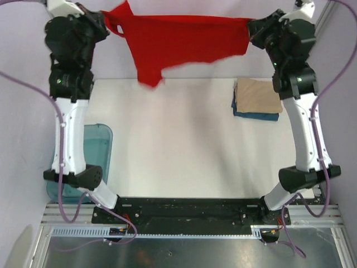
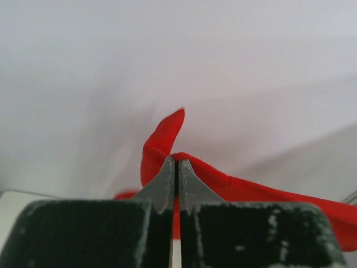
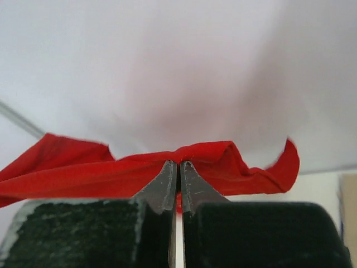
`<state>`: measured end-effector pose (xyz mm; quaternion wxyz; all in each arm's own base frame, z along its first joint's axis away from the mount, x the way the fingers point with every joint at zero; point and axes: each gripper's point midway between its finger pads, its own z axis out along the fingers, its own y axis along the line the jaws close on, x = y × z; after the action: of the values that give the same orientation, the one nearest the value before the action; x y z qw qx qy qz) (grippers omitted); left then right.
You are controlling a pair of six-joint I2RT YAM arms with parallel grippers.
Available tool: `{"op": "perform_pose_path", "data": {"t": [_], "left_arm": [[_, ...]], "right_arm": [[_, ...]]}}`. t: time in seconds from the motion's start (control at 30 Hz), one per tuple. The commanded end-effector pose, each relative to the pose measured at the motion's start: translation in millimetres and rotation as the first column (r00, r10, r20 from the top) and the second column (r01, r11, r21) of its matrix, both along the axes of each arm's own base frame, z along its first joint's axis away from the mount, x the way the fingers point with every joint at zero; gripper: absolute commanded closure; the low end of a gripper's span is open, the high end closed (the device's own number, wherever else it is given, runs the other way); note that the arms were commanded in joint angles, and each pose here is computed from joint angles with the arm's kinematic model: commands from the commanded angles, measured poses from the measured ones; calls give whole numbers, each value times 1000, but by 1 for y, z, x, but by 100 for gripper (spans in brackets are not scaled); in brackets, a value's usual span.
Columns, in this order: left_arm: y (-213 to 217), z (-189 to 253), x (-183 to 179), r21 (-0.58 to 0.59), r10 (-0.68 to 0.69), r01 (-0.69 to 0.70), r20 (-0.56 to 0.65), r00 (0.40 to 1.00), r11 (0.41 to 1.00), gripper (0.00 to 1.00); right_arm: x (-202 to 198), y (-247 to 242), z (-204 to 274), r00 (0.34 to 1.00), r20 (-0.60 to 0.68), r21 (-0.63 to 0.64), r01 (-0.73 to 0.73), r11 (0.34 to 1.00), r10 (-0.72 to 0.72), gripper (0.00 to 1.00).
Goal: Fold and stack the t-shirts
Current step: Flatten out the tshirt
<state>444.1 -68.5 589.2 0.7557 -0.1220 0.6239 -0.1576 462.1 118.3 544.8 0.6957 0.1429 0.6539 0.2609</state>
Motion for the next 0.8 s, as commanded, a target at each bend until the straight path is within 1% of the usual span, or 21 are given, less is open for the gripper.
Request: {"op": "perform_pose_path", "data": {"t": [0.0,0.07,0.13,0.2,0.27,0.3,0.37,0.43,0.5,0.53,0.57,0.6,0.63,0.7,0.73,0.77], "left_arm": [[16,35,-52,60,-1,-7,121,993,998,100],[18,-7,-51,79,14,-16,24,1000,997,100],[20,-60,-52,101,23,-14,-89,996,995,100],[20,-123,-55,114,18,6,-213,977,993,100],[16,-195,-65,99,-3,40,-351,936,994,100],[14,-236,-72,78,-18,56,-427,904,995,100],[8,-319,-90,32,-48,80,-573,818,996,100],[5,-396,-113,-18,-67,76,-705,706,997,100],[2,-453,-135,-60,-85,61,-799,595,996,98],[2,-474,-144,-71,-87,49,-832,548,996,94],[-2,-491,-153,-94,-109,56,-857,503,994,89],[-5,-501,-159,-111,-127,63,-873,472,992,81],[-8,-506,-164,-127,-146,71,-880,452,989,68],[-15,-504,-170,-160,-185,93,-874,450,983,43],[-17,-499,-172,-174,-201,101,-866,459,980,34],[-19,-492,-174,-184,-214,109,-854,473,977,28]], "right_arm": [[-16,5,0,997,33,-41,-74,996,76,100],[-10,11,-49,991,-72,-30,-117,993,115,100],[-10,15,-111,970,-200,-18,-142,990,136,100],[-17,15,-174,933,-333,-7,-149,989,138,100],[-30,11,-237,874,-469,-4,-145,989,126,100],[-37,10,-271,834,-539,-6,-146,989,120,100],[-52,9,-328,751,-651,-12,-158,987,112,100],[-66,8,-379,654,-749,-14,-176,984,107,100],[-80,10,-422,545,-831,-6,-202,979,107,100],[-87,10,-438,499,-861,-8,-208,978,99,100],[-94,9,-450,461,-883,-13,-207,978,86,95],[-101,8,-458,438,-896,-20,-207,978,75,86],[-106,6,-460,429,-901,-29,-205,978,63,74],[-116,1,-456,430,-902,-54,-192,980,34,55],[-121,-3,-452,435,-900,-69,-184,981,18,48],[-125,-7,-449,436,-900,-78,-174,982,5,44]]}}
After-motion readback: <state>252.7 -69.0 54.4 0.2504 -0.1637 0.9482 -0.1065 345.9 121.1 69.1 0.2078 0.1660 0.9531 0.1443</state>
